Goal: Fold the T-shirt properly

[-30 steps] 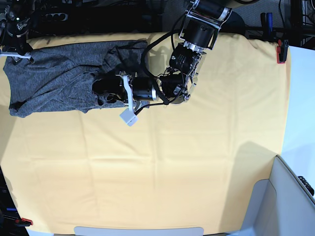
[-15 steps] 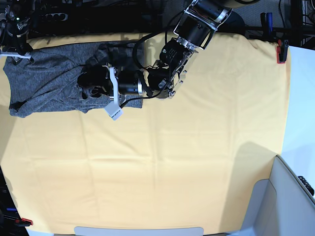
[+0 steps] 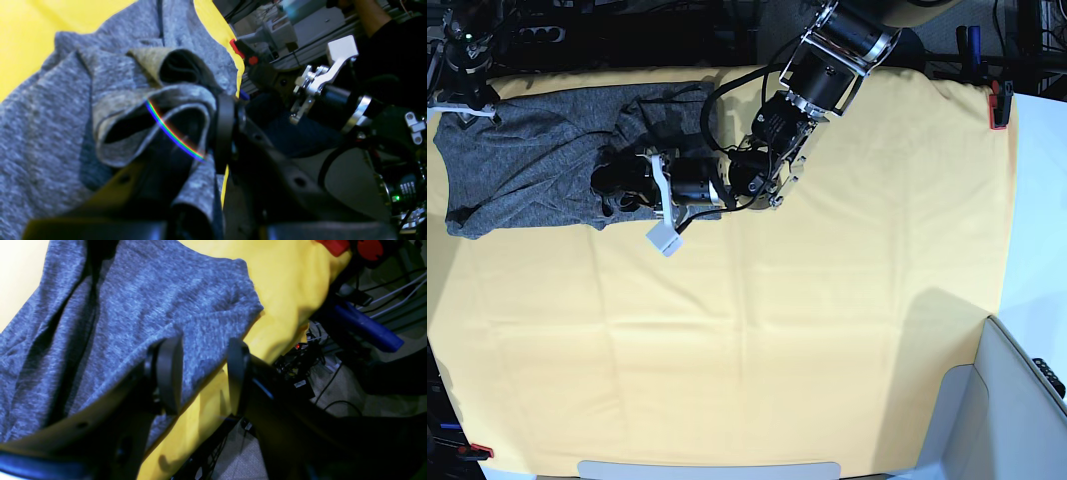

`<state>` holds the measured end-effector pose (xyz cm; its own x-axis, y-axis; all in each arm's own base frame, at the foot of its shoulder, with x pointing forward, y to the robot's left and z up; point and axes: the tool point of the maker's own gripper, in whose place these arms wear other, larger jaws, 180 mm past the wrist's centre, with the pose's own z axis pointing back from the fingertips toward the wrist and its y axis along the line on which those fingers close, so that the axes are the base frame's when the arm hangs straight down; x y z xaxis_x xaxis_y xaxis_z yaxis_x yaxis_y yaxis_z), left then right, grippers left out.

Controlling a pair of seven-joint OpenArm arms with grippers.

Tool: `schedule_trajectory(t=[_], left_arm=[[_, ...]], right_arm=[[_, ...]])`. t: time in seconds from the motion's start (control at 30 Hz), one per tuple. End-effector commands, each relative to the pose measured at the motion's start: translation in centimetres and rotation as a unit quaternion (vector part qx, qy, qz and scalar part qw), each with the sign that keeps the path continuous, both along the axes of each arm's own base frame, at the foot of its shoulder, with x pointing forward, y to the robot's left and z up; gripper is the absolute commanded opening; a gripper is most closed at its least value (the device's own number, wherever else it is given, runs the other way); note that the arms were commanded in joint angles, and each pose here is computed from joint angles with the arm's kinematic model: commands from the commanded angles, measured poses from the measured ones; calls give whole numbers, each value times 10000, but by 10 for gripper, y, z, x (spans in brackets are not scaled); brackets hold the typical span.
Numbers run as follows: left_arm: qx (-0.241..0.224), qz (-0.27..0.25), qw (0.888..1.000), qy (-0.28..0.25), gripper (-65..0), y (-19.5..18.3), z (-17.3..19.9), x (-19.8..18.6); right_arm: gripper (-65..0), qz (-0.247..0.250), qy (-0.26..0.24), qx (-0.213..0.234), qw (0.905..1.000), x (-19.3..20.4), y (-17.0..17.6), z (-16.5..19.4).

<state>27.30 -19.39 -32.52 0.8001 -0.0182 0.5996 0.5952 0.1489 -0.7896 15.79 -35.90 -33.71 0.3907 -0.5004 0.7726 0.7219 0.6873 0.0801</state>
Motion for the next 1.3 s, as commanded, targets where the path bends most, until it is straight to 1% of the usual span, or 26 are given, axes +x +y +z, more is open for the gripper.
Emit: schedule_trajectory(t=[0.0, 0.07, 0.2, 0.27, 0.6, 0.7, 0.77, 0.87, 0.93, 1.0, 1.03, 1.07, 1.13, 1.17, 1.2, 1.27], left_arm=[[-334, 63, 9993, -173, -613, -6, 23, 8], [-334, 63, 9993, -165, -569, -6, 22, 8], [-364, 95, 9992, -166, -419, -6, 23, 9], [-406, 149, 9989, -175, -381, -6, 25, 11], [-473, 204, 9985, -204, -379, -5, 30, 15], [-729, 259, 9970, -91, -379, -5, 40, 17], [-992, 265, 9946, -125, -380, -5, 56, 17], [-1166, 44, 9926, -322, -381, -2, 78, 11], [-1278, -68, 9899, -608, -402, 5, 98, 8], [-1203, -131, 9879, -972, -453, 18, 108, 6], [-1148, -173, 9867, -1141, -496, 23, 113, 4], [-1034, -133, 9878, -1154, -535, 29, 110, 6], [-577, 106, 9948, -829, -618, 46, 91, 16], [-299, 266, 9977, -550, -650, 54, 78, 22], [-35, 400, 9988, -291, -650, 62, 64, 26], [372, 571, 9977, -38, -642, 73, 42, 27]], right_arm=[[-421, 14, -113, -199, 9997, 3, -5, 11], [-421, 12, -107, -194, 9998, 2, -6, 11], [-421, -19, -38, -142, 9999, 0, -6, 4], [-421, -27, -25, -123, 9999, -1, -6, 3], [-421, -85, 73, 8, 9999, -4, -7, -9], [-421, -93, 52, 22, 9999, -2, -8, -10], [-421, -95, 42, 26, 9999, -1, -8, -10], [-421, -95, 35, 26, 9999, 0, -8, -10], [-421, -34, 33, 21, 10000, 1, -6, -9], [-422, 134, 29, 6, 9999, 4, -3, -9], [-423, 180, 28, 2, 9998, 5, -2, -9], [-423, 210, 27, 0, 9998, 6, -2, -9], [-423, 213, 38, 8, 9998, 5, -2, -10], [-423, 205, 55, 22, 9998, 5, -2, -11], [-423, 200, 83, 44, 9998, 3, -2, -14], [-423, 177, 118, 84, 9997, 2, -2, -18]])
